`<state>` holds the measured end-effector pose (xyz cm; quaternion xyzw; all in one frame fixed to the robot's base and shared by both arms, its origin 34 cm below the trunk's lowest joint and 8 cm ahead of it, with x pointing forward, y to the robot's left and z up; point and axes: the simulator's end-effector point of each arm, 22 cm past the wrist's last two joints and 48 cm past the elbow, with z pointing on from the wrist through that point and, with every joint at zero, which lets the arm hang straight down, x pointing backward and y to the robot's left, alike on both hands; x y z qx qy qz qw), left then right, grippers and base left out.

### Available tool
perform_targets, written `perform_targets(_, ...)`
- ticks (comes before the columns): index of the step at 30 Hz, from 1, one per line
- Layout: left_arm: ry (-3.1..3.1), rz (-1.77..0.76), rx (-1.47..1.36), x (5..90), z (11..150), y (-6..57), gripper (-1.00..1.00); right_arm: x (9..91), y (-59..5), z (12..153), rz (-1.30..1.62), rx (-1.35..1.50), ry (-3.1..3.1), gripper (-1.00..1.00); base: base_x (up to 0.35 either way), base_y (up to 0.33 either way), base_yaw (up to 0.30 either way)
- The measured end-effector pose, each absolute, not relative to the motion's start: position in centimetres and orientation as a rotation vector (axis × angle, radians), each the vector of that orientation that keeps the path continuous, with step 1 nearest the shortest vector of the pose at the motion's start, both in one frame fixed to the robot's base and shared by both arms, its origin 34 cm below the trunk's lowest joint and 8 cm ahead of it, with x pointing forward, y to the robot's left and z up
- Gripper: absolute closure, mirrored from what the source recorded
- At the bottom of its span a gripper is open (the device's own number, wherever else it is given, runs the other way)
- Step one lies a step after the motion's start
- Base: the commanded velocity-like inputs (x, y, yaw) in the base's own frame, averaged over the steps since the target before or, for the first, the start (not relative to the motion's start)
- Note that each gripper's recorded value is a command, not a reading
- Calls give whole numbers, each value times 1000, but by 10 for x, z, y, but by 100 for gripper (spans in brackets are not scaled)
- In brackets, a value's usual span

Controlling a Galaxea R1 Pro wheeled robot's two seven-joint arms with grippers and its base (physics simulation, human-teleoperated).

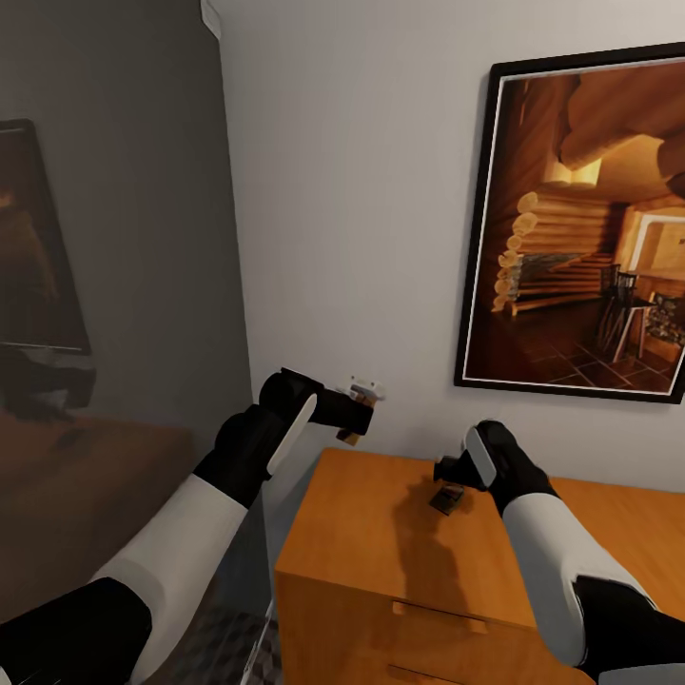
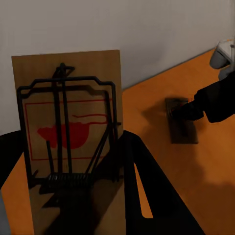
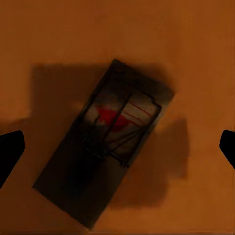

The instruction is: Take the four mousetraps from the cabinet in the bathroom and place them on the bathroom floor. Make sure all four end up on the same floor surface, and ensure that at least two of them are either under or directly next to the same bathroom sink.

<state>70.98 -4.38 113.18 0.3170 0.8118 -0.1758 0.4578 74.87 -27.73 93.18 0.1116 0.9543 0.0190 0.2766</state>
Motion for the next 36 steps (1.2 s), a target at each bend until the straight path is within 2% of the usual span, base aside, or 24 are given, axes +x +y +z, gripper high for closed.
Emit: perform_targets(36,2008,-437,781,712,1127,-44,100,740,-274,908,55,295,2621,-100,0,0,0)
